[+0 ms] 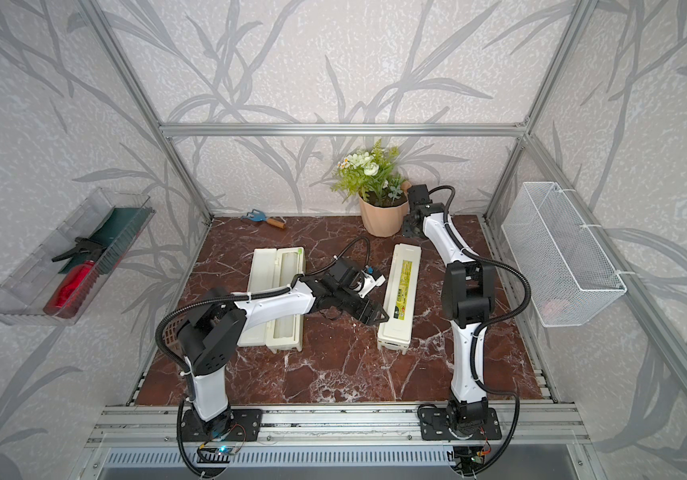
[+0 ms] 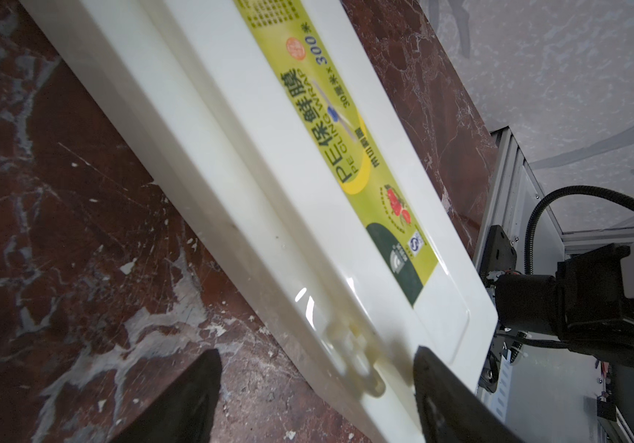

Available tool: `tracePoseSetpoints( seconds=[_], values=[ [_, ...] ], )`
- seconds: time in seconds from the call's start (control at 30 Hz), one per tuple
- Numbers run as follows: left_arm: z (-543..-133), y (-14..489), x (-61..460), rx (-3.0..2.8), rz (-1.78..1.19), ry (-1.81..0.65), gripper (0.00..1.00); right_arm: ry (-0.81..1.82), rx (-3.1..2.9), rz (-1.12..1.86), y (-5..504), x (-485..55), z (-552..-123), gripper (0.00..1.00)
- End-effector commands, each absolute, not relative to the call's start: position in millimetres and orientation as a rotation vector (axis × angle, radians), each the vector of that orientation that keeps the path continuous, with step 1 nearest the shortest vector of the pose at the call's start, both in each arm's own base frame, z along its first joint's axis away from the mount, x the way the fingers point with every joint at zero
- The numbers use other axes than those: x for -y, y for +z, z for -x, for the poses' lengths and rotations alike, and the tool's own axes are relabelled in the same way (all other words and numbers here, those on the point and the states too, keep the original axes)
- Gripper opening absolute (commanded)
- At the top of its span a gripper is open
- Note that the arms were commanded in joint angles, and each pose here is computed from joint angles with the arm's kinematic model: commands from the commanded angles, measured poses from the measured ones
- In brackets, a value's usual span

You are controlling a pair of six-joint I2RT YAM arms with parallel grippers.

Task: Put plastic wrap rolls into dispensers
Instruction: Close the lid on the plastic wrap cutting box.

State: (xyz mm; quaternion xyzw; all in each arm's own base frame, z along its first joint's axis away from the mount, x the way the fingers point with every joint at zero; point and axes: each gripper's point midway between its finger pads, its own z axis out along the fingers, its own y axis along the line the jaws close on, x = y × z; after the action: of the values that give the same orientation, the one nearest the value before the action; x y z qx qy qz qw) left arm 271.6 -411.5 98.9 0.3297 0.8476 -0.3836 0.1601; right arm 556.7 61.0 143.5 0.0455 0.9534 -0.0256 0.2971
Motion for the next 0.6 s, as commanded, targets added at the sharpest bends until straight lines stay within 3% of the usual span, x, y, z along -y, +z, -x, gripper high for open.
tracePoseSetpoints(
  seconds=[0.0, 0.57],
  values=[
    [-275, 94, 414, -2.428, -0.959, -1.089, 0.78, -0.089, -2.628, -0.073, 123, -60, -545, 0.48],
    [-260, 76, 410, -2.5, -0.968, -1.124, 0.77, -0.09, -2.72, 0.032, 101, -66, -518, 0.46]
  ],
)
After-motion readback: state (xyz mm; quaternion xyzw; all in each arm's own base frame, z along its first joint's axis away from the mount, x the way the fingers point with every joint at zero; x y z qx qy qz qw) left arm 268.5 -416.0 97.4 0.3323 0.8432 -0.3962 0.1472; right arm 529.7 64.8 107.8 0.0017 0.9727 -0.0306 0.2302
